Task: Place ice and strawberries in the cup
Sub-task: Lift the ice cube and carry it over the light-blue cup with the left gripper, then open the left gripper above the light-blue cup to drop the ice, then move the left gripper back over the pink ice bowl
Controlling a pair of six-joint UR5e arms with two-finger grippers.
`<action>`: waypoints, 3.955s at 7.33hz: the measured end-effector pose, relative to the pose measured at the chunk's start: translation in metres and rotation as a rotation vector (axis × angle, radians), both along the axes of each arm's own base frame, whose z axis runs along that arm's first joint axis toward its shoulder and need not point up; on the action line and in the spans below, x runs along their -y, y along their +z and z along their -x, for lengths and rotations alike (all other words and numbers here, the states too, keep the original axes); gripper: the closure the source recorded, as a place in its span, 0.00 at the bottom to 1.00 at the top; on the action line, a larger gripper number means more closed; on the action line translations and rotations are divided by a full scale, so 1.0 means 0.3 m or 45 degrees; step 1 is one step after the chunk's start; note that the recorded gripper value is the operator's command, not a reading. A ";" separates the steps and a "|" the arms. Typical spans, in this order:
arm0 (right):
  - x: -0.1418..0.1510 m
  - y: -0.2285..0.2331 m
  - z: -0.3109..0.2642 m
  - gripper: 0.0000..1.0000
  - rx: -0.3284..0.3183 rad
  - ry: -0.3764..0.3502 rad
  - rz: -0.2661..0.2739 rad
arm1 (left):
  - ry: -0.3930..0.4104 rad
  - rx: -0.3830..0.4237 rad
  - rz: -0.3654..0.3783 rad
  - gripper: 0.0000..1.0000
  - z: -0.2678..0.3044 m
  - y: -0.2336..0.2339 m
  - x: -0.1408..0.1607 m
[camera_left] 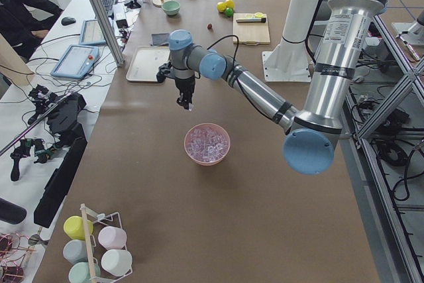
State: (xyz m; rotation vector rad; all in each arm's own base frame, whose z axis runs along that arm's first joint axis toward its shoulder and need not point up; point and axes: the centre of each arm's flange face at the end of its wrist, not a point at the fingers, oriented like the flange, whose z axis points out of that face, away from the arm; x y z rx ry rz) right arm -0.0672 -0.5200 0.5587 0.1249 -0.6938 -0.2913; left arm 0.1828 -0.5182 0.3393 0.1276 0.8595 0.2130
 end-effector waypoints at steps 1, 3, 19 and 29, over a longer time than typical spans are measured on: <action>0.000 0.000 0.000 0.00 -0.001 0.000 -0.002 | -0.013 -0.109 0.043 1.00 -0.099 -0.148 -0.005; -0.001 -0.001 -0.001 0.00 -0.002 0.000 -0.007 | -0.009 -0.254 0.095 1.00 -0.369 -0.334 -0.085; -0.001 0.000 -0.005 0.00 -0.005 0.002 -0.012 | -0.263 -0.493 -0.062 0.28 -1.195 -0.583 -0.280; 0.019 -0.029 0.015 0.00 0.004 -0.008 -0.034 | -0.065 0.112 -0.035 0.14 0.007 0.343 -0.132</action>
